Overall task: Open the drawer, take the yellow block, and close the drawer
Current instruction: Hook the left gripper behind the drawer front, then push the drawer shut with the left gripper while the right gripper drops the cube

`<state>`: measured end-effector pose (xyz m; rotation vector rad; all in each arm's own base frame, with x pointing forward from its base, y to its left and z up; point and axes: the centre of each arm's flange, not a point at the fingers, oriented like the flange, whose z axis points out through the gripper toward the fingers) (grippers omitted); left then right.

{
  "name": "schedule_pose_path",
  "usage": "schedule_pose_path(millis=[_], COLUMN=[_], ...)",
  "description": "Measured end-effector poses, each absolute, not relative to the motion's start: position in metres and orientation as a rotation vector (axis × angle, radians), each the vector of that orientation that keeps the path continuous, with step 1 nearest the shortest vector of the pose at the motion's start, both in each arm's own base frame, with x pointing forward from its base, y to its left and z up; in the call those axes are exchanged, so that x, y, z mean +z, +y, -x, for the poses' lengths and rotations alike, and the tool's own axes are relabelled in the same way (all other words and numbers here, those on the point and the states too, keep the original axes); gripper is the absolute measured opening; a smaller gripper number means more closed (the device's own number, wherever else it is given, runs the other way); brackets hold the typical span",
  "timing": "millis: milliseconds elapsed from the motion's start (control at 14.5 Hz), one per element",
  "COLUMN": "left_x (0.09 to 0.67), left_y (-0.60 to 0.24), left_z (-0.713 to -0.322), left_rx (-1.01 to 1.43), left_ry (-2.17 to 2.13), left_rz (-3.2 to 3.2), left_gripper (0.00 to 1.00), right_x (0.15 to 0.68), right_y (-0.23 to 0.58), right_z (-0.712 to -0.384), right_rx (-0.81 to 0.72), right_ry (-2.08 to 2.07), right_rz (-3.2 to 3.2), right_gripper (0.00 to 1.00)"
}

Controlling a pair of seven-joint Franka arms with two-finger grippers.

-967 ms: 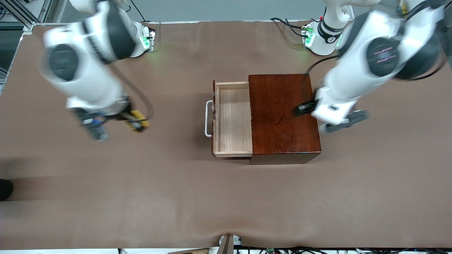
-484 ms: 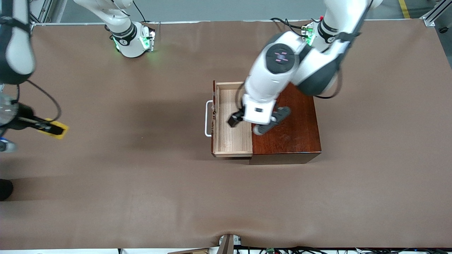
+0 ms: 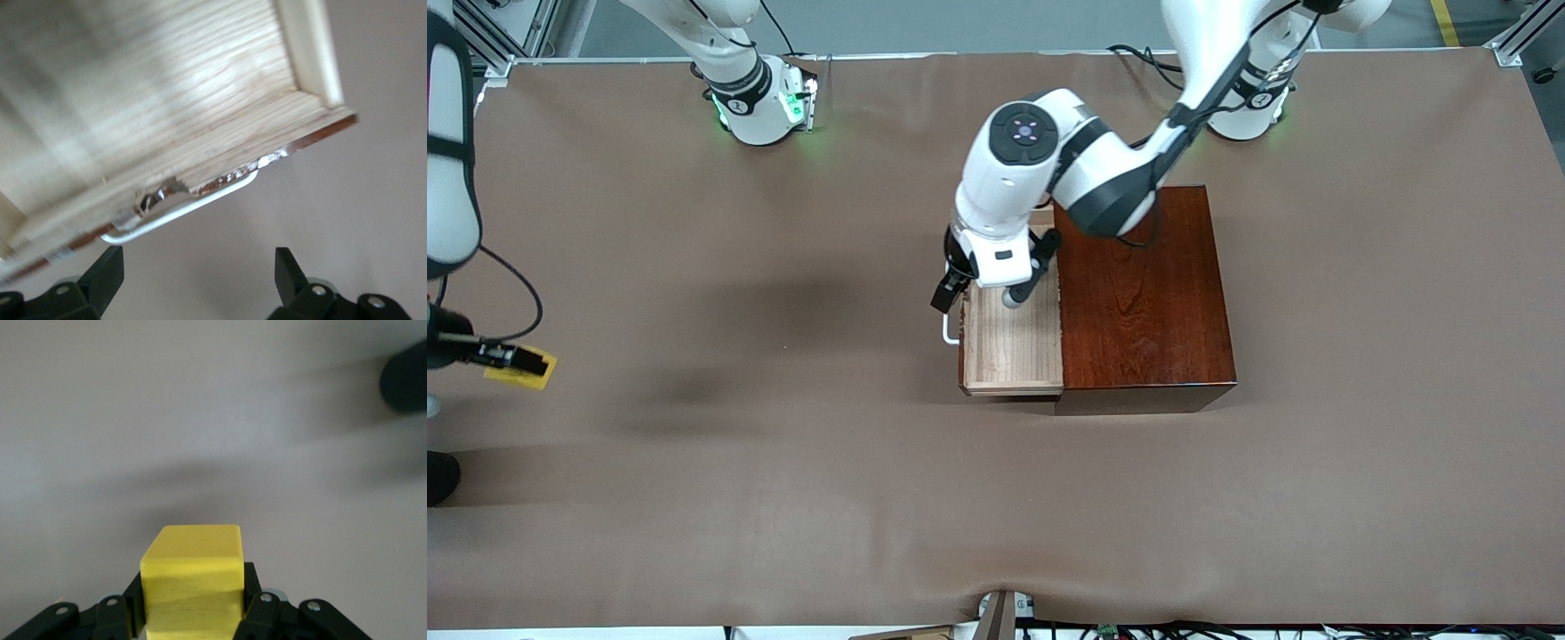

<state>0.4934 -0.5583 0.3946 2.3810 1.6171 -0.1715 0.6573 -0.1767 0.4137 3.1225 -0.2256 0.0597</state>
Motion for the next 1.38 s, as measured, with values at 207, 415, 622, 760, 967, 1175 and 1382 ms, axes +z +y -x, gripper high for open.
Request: schedule_pose_path(millis=[207, 415, 622, 760, 967, 1175, 1382], left_x=[0.361, 0.331, 0.319, 0.319, 0.321, 0.327, 0.329], left_y=[-0.579, -0.593, -0.591, -0.586, -0.582, -0.585, -0.584], left_z=[-0.484, -0.472, -0.466, -0.465, -0.466, -0.461, -0.460], left_rx=[-0.142, -0.103, -0.096, -0.087, -0.060, 0.014, 0.073], left_ry=[1.872, 2.017, 2.097, 2.136, 2.160, 2.155, 2.174], left_rz=[-2.196, -2.118, -2.141, -2.176, -2.210, -2.241, -2.258], left_gripper=[1.00, 1.00, 1.00, 1.00, 1.00, 1.00, 1.00], right_x=[0.360, 0.298, 0.242, 0.213, 0.197, 0.196, 0.197], right_y=[-0.215, -0.241, -0.262, -0.276, -0.292, -0.295, -0.297], right_z=[-0.689, -0.717, -0.733, -0.732, -0.729, -0.729, -0.728], right_rx=[0.094, 0.080, 0.140, 0.171, 0.199, 0.205, 0.197], right_ry=[-0.129, -0.069, 0.011, 0.049, 0.068, 0.075, 0.072], right_rz=[-3.125, -3.131, -3.113, -3.101, -3.091, -3.088, -3.090], right_gripper=[0.56, 0.56, 0.56, 0.56, 0.56, 0.56, 0.56])
